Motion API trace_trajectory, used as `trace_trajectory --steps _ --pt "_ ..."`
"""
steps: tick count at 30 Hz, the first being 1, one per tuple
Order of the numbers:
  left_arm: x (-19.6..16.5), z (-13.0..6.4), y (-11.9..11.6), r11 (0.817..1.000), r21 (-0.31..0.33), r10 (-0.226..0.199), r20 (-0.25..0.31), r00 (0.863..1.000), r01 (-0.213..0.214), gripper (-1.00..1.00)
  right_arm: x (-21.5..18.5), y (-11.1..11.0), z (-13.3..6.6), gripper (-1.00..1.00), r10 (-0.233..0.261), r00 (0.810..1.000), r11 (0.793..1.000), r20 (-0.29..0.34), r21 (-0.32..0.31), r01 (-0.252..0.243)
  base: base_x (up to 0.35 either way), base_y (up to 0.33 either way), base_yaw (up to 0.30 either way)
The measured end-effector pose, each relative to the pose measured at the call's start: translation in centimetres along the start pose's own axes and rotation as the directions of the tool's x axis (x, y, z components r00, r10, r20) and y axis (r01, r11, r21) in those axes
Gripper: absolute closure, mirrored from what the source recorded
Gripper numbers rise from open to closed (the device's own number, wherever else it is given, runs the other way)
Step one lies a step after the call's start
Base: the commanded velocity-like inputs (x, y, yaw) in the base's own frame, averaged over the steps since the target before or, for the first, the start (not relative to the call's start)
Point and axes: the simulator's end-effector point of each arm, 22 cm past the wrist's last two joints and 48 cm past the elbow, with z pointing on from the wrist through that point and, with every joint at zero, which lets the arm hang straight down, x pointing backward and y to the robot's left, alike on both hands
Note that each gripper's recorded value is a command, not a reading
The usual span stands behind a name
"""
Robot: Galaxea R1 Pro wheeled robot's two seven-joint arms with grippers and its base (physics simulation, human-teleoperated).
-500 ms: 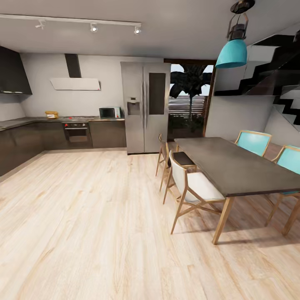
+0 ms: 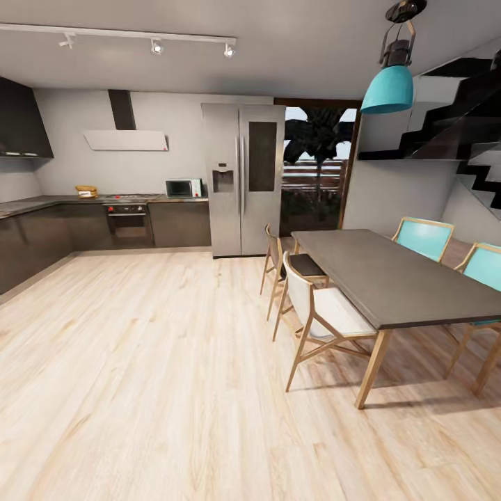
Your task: In the kitchen, take the popcorn bag from the countertop, put it into the microwave, and heat it until the popcorn is cooked so the cooked popcorn ends up inside the bag.
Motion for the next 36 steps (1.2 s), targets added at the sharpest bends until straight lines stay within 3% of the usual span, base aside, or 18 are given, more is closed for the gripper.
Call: trace_trajectory --steps 8,9,10,16,36 --pt "0.0 0.0 0.0 1.000 0.001 0.000 0.000 1.000 0.000 -1.00 -1.0 0.0 0.0 -1.00 0.000 0.999 1.000 0.045 0.000 0.000 0.233 0.199 0.000" --pt "0.0 0.0 0.0 1.000 0.001 0.000 0.000 1.000 0.000 -1.00 -4.8 0.0 -0.5 -1.00 -0.002 0.976 1.000 0.217 0.000 0.002 0.241 0.207 0.000" --pt "0.0 0.0 0.0 1.000 0.001 0.000 0.000 1.000 0.000 -1.00 -5.0 0.0 -0.6 -1.00 -0.001 0.974 1.000 0.225 0.000 0.001 0.241 0.207 0.000" --pt "0.0 0.0 0.0 1.000 0.001 -0.001 0.000 1.000 0.001 -1.00 -5.0 0.0 -0.6 -1.00 0.000 0.974 1.000 0.225 0.001 0.000 0.243 0.207 0.097" --pt "0.0 0.0 0.3 1.000 -0.004 -0.002 0.000 1.000 0.002 -1.00 -4.9 0.0 -0.6 -1.00 0.000 0.974 1.000 0.225 0.000 0.000 0.246 0.207 0.270"
